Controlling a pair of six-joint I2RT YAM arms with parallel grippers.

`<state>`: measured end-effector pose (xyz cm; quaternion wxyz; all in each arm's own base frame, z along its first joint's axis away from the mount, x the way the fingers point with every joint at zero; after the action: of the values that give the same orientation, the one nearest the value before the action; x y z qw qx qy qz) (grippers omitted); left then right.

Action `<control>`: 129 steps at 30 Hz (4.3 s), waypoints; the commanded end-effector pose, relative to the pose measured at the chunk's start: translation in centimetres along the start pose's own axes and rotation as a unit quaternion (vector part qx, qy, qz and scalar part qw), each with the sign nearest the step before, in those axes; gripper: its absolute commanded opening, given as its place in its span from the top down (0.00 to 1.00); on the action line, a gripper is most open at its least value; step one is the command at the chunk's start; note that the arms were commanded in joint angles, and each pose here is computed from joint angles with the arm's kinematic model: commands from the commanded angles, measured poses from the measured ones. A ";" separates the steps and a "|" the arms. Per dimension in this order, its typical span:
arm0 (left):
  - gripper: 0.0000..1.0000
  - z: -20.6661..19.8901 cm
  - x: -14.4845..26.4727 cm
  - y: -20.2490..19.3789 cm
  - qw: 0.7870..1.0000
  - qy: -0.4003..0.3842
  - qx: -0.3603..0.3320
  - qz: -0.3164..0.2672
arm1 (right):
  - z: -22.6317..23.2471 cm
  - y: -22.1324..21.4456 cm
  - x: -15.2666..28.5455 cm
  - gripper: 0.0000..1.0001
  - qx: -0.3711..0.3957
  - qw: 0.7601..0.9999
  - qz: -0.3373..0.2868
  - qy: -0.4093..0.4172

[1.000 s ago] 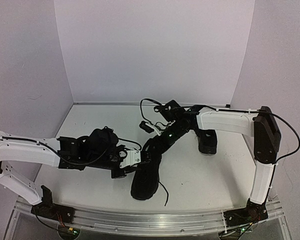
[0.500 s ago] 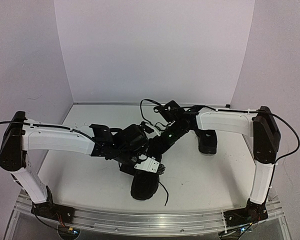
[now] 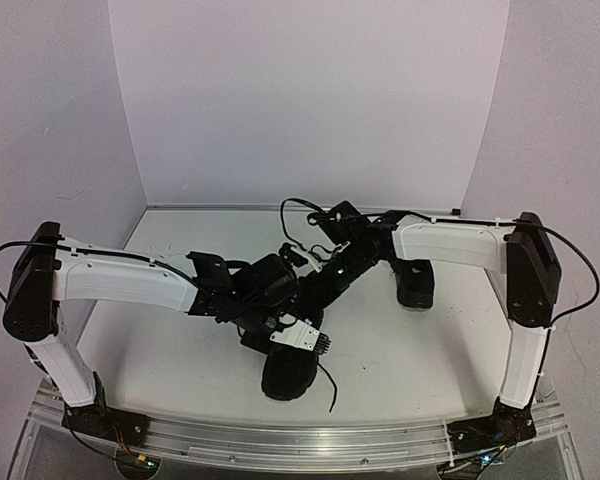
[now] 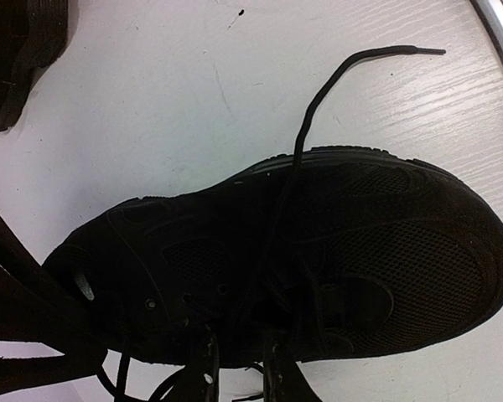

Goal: Tie the shoes

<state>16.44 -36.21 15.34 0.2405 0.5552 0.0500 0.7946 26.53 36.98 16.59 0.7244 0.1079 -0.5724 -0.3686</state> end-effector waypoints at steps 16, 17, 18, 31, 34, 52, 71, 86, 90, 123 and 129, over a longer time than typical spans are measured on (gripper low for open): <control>0.89 1.0 -2.0 0.6 1.000 0.017 -0.004 0.017 | 0.1 0.9 0.0 0.81 0.005 1.000 -0.009 0.005; 0.92 1.1 -1.7 0.7 1.000 0.019 -0.001 0.014 | 0.1 0.9 0.0 0.81 0.005 1.000 -0.009 0.005; 0.94 1.2 -1.3 0.9 1.000 0.022 0.002 0.008 | 0.1 0.9 0.0 0.82 0.005 1.000 -0.009 0.005; 1.00 1.7 3.1 1.4 0.995 0.055 0.040 -0.069 | 0.2 1.2 0.1 0.82 0.007 1.000 -0.012 0.005; 1.00 2.0 2.8 0.9 0.994 0.059 0.057 -0.070 | 0.2 1.2 0.1 0.82 0.008 1.000 -0.014 0.008; 1.00 3.6 2.7 0.0 0.981 0.111 0.112 -0.114 | -0.5 1.0 -0.7 0.72 -0.003 1.000 -0.005 0.003; 1.00 4.3 1.2 -0.8 0.978 0.127 0.141 -0.087 | 0.5 1.2 1.6 1.00 0.005 1.000 -0.024 0.000; 1.00 3.9 -0.6 -1.2 0.978 0.107 0.158 -0.081 | 0.2 0.7 2.2 1.00 -0.005 0.999 -0.036 -0.007; 1.00 4.6 -0.9 -1.2 0.972 0.129 0.177 -0.081 | 0.3 0.6 2.4 1.00 -0.020 0.999 -0.045 0.001; 1.00 6.5 -2.0 -1.6 0.941 0.228 0.225 -0.105 | 0.7 0.2 2.4 1.00 -0.035 0.997 -0.055 0.034; 1.00 6.1 -2.1 -1.9 0.940 0.232 0.224 -0.110 | 0.6 0.3 2.8 0.87 -0.044 0.996 -0.063 0.046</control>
<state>21.73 -36.82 14.46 0.1926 0.4256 0.2991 0.8321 27.52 35.36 16.46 0.7229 0.0900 -0.5353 -0.4275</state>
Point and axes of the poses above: each gripper's point midway between its finger pads, its own x axis back along the fingers, its own z axis along the line the jaws close on, y = z × x, the point moved 6 cm from there along x, back along the fingers, and after that the axes turned 12 degrees about x, right-handed, at the moved point
